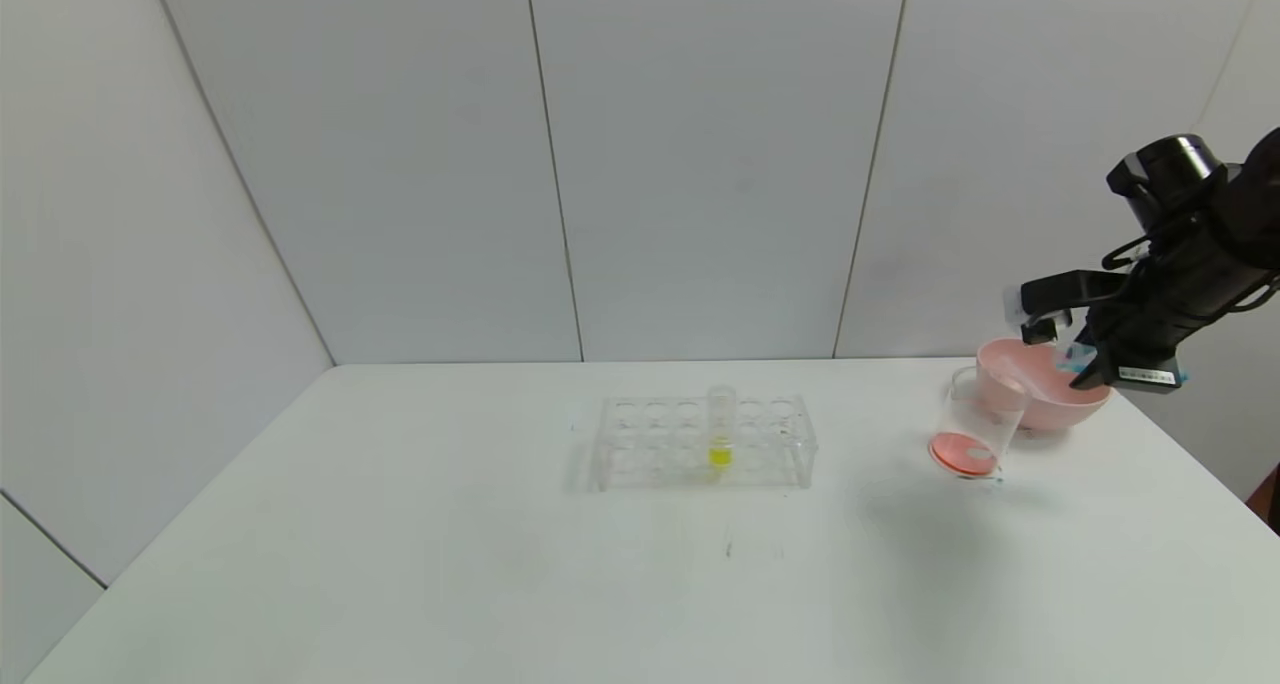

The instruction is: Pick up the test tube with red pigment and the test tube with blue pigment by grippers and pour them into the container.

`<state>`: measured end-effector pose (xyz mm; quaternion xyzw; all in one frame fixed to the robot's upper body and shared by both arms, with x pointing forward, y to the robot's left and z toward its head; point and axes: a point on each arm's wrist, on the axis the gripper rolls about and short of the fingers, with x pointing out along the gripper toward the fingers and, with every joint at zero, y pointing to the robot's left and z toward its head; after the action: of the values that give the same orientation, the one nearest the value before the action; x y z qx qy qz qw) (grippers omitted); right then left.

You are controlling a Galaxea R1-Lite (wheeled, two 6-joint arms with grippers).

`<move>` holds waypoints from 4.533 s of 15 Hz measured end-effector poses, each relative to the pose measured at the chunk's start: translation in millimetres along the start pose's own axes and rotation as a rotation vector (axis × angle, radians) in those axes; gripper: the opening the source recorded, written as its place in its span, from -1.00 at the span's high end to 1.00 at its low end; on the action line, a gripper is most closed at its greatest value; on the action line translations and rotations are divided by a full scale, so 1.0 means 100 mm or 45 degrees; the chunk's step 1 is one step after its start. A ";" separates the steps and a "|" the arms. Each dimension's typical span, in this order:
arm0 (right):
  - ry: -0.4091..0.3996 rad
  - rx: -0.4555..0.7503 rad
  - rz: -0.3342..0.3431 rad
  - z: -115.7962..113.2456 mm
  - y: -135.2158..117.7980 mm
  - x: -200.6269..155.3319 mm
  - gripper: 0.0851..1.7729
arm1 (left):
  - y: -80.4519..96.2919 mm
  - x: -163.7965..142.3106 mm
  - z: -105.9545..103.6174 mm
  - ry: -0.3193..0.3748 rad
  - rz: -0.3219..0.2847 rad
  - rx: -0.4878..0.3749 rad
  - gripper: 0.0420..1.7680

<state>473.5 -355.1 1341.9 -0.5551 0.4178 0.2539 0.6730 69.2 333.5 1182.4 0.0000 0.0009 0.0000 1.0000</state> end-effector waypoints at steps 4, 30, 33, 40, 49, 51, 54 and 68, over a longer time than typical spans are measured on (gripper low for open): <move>0.077 -0.064 -0.027 0.05 0.00 0.00 0.48 | 0.00 0.00 0.00 0.001 0.000 0.000 -1.00; 0.388 -0.273 -0.119 0.62 0.17 0.01 0.48 | 0.00 0.00 0.00 0.000 0.000 0.000 -1.00; 0.292 -0.229 -0.125 0.59 0.13 0.00 0.48 | 0.00 0.00 0.00 0.001 0.000 0.000 -1.00; -0.479 0.250 -0.158 0.16 -0.14 -0.31 0.48 | 0.00 0.00 0.00 0.000 0.000 0.000 -1.00; -1.254 1.207 -0.256 0.38 -0.50 -0.60 0.48 | 0.00 0.00 0.00 -0.001 0.000 0.000 -1.00; -1.240 1.299 -0.249 0.35 -0.39 -0.55 0.48 | 0.00 0.00 0.00 -0.001 0.000 0.000 -1.00; -1.245 1.356 -0.293 0.26 -0.14 -0.54 0.48 | 0.00 0.00 0.00 -0.001 0.000 0.000 -1.00; -1.192 1.543 -0.606 -0.45 0.11 -0.04 0.48 | 0.00 0.00 0.00 0.001 0.000 0.000 -1.00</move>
<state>449.5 -395.0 1338.0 -0.0031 0.0276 0.0391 0.9989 69.2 333.5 1182.4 0.0000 0.0011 0.0000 1.0000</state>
